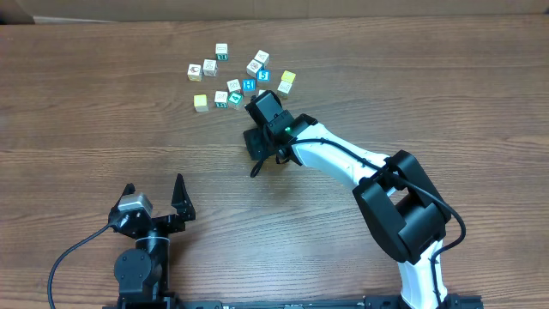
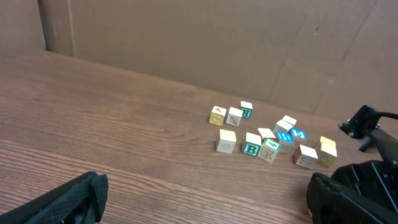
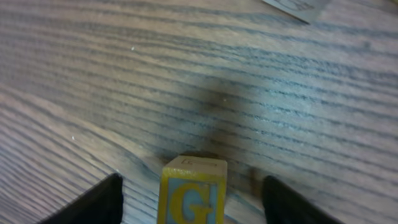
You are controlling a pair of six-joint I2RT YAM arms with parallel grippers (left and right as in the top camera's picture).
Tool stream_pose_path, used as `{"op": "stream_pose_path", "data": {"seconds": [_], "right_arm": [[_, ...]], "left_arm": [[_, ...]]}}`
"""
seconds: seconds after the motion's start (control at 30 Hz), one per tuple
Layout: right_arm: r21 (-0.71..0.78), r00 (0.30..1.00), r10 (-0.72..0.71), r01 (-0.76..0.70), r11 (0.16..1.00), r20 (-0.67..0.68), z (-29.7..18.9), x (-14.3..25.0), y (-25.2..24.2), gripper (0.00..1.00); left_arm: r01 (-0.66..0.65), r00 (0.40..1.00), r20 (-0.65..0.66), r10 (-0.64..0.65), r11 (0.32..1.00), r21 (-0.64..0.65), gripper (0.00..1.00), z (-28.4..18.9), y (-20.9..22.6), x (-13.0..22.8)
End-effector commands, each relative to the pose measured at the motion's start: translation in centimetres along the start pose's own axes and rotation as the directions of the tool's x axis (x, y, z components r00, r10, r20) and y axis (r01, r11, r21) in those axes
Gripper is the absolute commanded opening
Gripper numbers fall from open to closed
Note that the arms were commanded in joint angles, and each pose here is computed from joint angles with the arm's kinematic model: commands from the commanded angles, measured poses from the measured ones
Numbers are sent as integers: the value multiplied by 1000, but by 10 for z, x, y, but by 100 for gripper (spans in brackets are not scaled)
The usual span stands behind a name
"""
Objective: Form a circle
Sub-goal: 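Lower the G block onto the table and open the right gripper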
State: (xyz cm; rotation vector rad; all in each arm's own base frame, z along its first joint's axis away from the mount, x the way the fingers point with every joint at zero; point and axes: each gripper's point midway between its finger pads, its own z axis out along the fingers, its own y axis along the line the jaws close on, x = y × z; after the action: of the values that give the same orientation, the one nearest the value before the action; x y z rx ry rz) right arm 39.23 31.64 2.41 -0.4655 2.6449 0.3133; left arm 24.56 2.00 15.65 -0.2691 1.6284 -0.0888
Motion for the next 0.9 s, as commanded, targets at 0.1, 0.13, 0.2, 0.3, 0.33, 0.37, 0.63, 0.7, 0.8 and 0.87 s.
{"op": "stream_pose_path", "data": {"seconds": [0.1,0.13,0.2,0.3,0.33,0.37,0.63,0.7,0.8,0.87], "right_arm": [[5,1000,-7,7,1000,10,0,-1,1,78],[4,1000,-6,6,1000,13,0,-3,1,79],[2,1000,-6,6,1000,21,-3,-7,3,79],[-3,999,-5,6,1000,37,-11,-18,5,81],[-5,999,-6,6,1000,44,-15,-21,6,81],[-7,999,-8,9,1000,54,-21,-27,8,81],[-21,993,-3,6,1000,118,-55,-48,12,82],[-12,993,-1,3,1000,122,-60,-49,9,82],[1,992,4,-4,1000,124,-65,-50,4,82],[2,991,11,-11,1000,131,-70,-53,1,82]], "left_arm": [[-23,1000,7,23,1000,8,100,0,-2,-1],[-23,1000,7,23,1000,8,100,0,-2,-1],[-23,1000,7,23,1000,8,100,0,-2,-1],[-23,1000,7,23,1000,8,99,0,-2,-1],[-22,1000,7,22,1000,8,99,0,-2,-1],[-22,1000,7,22,1000,8,99,0,-2,-1],[-22,1000,7,22,1000,8,99,0,-2,-1],[-22,1000,7,22,1000,8,99,0,-2,-1],[-22,1000,7,22,1000,8,100,0,-2,-1],[-22,1000,7,22,1000,8,99,0,-2,-1]]}}
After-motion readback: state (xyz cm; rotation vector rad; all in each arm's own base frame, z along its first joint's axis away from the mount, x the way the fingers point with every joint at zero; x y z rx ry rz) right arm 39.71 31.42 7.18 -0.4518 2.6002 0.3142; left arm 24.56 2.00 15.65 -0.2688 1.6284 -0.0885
